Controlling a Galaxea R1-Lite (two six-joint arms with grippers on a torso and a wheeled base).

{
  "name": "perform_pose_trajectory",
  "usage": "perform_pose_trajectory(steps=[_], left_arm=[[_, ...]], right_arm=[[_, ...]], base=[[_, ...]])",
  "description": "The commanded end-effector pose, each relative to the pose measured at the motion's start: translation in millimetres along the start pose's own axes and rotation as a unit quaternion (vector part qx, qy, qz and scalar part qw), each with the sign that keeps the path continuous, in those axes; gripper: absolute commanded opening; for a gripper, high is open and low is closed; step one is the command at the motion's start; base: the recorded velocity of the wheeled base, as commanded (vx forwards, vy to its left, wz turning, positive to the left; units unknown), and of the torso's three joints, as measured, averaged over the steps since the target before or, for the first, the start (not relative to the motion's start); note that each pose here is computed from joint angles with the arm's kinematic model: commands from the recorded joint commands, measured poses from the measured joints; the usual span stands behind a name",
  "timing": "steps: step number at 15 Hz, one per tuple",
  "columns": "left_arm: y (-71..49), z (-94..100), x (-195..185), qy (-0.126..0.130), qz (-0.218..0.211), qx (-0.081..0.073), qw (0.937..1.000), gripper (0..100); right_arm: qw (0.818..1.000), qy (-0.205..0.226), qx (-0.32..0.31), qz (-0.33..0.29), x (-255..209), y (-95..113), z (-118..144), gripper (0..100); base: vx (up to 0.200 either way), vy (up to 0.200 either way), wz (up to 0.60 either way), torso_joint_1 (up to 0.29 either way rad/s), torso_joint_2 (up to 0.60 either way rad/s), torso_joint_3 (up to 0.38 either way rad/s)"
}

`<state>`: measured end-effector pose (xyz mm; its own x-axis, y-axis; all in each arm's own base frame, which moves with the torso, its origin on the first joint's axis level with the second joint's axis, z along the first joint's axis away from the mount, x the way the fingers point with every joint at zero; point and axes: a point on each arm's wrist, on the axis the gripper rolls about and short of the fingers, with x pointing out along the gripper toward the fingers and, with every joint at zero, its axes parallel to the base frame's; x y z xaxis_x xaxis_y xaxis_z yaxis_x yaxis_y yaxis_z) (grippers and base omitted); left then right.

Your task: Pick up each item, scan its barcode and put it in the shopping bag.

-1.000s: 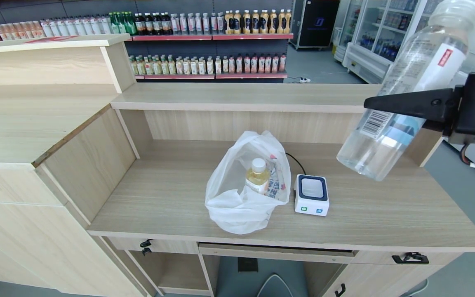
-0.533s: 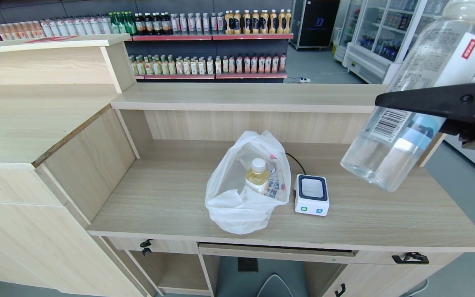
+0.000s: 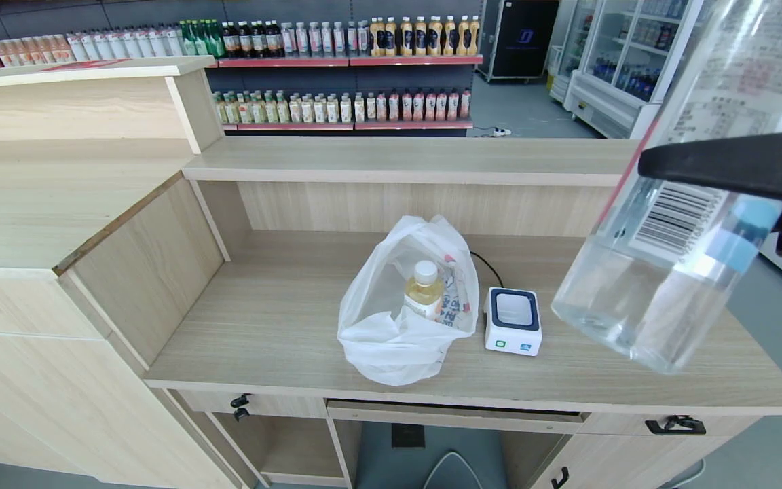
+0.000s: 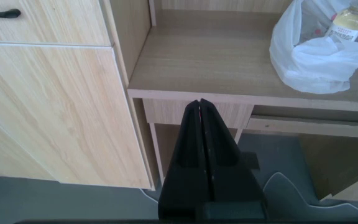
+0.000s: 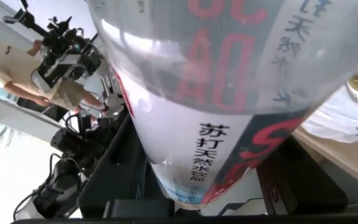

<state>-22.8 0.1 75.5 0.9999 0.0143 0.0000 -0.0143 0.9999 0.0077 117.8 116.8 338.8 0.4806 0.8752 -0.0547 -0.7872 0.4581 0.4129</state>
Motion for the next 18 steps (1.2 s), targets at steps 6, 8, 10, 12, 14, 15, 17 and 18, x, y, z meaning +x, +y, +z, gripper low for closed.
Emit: perform_pose_trajectory(steps=[6,8,10,12,14,15,17,18], left_arm=[[0.0,0.0,0,0.0,0.001,0.0,1.0,0],[0.0,0.0,0,0.0,0.001,0.0,1.0,0],[0.0,0.0,0,0.0,0.001,0.0,1.0,0],[0.0,0.0,0,0.0,0.001,0.0,1.0,0],[0.0,0.0,0,0.0,0.001,0.0,1.0,0],[0.0,0.0,0,0.0,0.001,0.0,1.0,0],[0.0,0.0,0,0.0,0.001,0.0,1.0,0],[0.0,0.0,0,0.0,0.001,0.0,1.0,0]], right_arm=[[0.999,0.013,-0.009,0.041,1,14,-3,0],[0.999,0.024,-0.007,0.044,-3,17,-6,0],[0.999,0.036,-0.003,0.039,-9,17,-8,0],[0.998,0.044,-0.001,0.037,-12,18,-10,0],[0.998,0.042,-0.001,0.038,-9,18,-7,0],[0.999,0.038,-0.002,0.039,-9,19,-5,0],[0.998,0.037,-0.003,0.041,-7,20,-2,0],[0.998,0.038,-0.003,0.042,-6,20,-3,0]], base=[[0.0,0.0,0.0,0.0,0.0,0.0],[0.0,0.0,0.0,0.0,0.0,0.0],[0.0,0.0,0.0,0.0,0.0,0.0],[0.0,0.0,0.0,0.0,0.0,0.0],[0.0,0.0,0.0,0.0,0.0,0.0],[0.0,0.0,0.0,0.0,0.0,0.0],[0.0,0.0,0.0,0.0,0.0,0.0],[0.0,0.0,0.0,0.0,0.0,0.0]])
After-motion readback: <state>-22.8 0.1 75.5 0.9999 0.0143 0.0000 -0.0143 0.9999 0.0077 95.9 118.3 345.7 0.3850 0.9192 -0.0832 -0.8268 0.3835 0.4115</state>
